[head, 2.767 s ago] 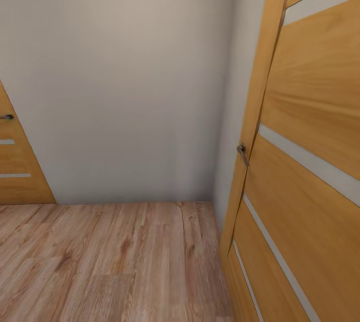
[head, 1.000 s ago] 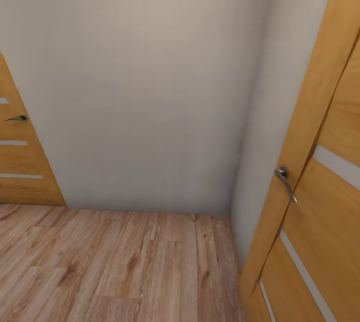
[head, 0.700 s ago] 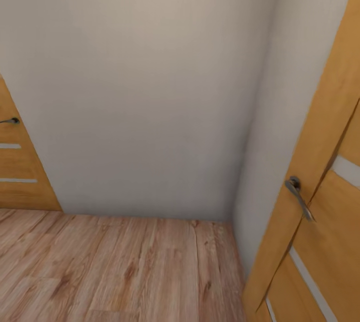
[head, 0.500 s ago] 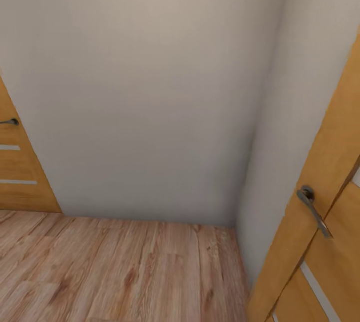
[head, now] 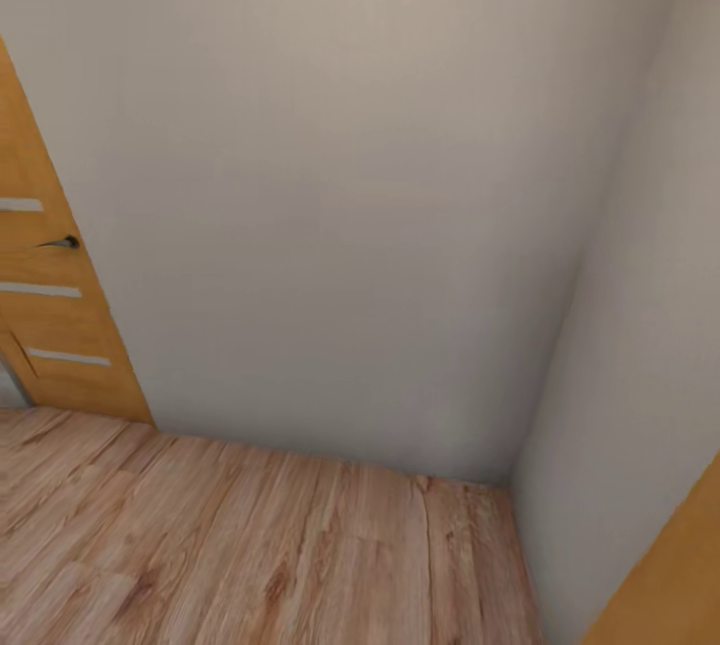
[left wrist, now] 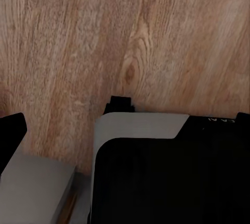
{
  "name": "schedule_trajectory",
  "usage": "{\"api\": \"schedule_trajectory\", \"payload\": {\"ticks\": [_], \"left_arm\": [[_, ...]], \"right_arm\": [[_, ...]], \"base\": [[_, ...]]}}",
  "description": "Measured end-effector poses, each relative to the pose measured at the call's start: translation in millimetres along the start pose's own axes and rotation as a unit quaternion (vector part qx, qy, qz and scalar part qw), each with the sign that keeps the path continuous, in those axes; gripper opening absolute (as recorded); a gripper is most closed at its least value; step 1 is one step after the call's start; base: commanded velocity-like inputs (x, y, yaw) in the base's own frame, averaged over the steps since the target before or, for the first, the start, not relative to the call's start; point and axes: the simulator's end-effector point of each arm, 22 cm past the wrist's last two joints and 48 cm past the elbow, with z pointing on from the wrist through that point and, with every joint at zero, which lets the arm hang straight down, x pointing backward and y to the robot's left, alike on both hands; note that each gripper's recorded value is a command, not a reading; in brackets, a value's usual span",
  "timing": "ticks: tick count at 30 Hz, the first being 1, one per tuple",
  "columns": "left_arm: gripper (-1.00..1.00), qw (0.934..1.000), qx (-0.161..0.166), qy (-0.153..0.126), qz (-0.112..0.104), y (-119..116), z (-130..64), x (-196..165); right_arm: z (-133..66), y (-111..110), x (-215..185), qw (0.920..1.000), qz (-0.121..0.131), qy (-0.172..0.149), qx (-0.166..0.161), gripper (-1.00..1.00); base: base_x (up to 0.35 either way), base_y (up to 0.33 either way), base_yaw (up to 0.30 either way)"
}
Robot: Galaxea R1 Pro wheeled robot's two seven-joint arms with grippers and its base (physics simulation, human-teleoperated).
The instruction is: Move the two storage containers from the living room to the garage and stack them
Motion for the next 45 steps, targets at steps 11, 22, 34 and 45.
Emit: {"api": "schedule_trajectory", "payload": {"ticks": [11, 22, 34, 45], "left_arm": [[1.00, 1.0000, 0.000, 0.000, 0.000, 0.0, 0.0, 0.1], [1.00, 1.0000, 0.000, 0.000, -0.001, 0.0, 0.0, 0.1], [1.00, 1.0000, 0.002, 0.000, 0.000, -2.6, -0.1, 0.3], [1.00, 1.0000, 0.002, 0.000, -0.001, -1.5, 0.0, 0.2]], "right_arm": [[0.0, 0.0, -0.4, 1.0000, 0.000, -0.001, 0.000, 1.00], [0.0, 0.0, -0.6, 1.0000, 0.000, -0.001, 0.000, 1.00], [0.0, 1.0, -0.5, 1.0000, 0.000, -0.002, 0.000, 1.00], [0.0, 0.6, -0.8, 1.0000, 0.000, -0.002, 0.001, 1.00]], "base": [[0.322, 0.000, 0.256], [0.323, 0.000, 0.270], [0.323, 0.000, 0.270], [0.303, 0.000, 0.275]]}}
